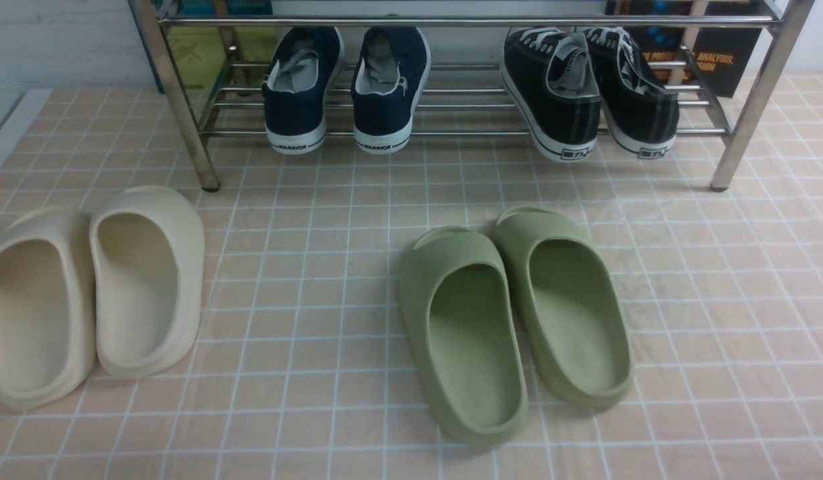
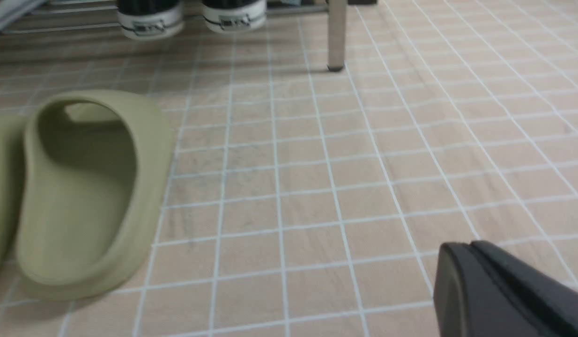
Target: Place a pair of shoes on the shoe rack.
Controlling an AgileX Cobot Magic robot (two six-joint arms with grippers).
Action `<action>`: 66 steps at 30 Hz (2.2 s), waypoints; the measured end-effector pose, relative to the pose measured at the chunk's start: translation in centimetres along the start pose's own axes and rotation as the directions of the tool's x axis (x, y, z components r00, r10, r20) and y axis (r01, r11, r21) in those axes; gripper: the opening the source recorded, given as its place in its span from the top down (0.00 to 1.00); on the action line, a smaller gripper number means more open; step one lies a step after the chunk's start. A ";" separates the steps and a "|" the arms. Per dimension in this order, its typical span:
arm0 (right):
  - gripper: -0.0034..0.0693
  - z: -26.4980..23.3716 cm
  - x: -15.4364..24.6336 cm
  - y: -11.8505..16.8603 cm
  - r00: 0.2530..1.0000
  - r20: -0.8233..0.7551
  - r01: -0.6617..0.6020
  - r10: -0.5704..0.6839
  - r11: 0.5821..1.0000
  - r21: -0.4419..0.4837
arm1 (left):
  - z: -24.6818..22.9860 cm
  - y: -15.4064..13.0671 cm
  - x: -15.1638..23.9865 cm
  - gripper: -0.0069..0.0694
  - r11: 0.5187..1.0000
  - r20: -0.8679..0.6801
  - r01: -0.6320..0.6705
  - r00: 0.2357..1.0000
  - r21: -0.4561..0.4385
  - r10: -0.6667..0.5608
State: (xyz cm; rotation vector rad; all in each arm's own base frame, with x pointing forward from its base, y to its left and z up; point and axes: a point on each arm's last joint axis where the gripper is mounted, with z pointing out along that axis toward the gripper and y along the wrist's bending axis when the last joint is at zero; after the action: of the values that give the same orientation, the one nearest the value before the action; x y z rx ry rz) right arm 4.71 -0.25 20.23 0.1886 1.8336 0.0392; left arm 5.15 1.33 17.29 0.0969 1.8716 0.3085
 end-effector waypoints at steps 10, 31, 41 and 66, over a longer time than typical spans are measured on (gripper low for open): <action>0.98 1.3 1.7 -0.6 0.994 0.083 0.064 -0.067 0.997 0.042 | 0.0 0.0 0.0 0.60 1.000 0.000 0.000 1.000 0.000 0.000; 0.98 1.3 2.4 -0.4 0.993 -0.009 0.120 -0.121 0.993 -0.008 | 0.0 0.0 0.0 0.60 1.000 0.000 -0.001 1.000 0.000 0.001; 0.97 1.3 2.4 -0.4 0.993 -0.008 0.120 -0.121 0.993 -0.008 | 0.0 0.0 0.0 0.60 1.000 0.000 -0.004 1.000 -0.001 0.004; 0.95 1.3 2.4 -0.4 0.993 -0.008 0.120 -0.121 0.993 -0.008 | 0.0 0.2 0.0 0.60 0.999 -0.002 -0.043 0.999 -0.018 0.043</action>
State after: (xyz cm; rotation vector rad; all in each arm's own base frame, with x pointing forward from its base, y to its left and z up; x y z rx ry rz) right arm 5.27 -0.42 17.55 0.0723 1.8495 -0.0376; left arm 5.13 1.50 17.32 0.1252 1.8702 0.3555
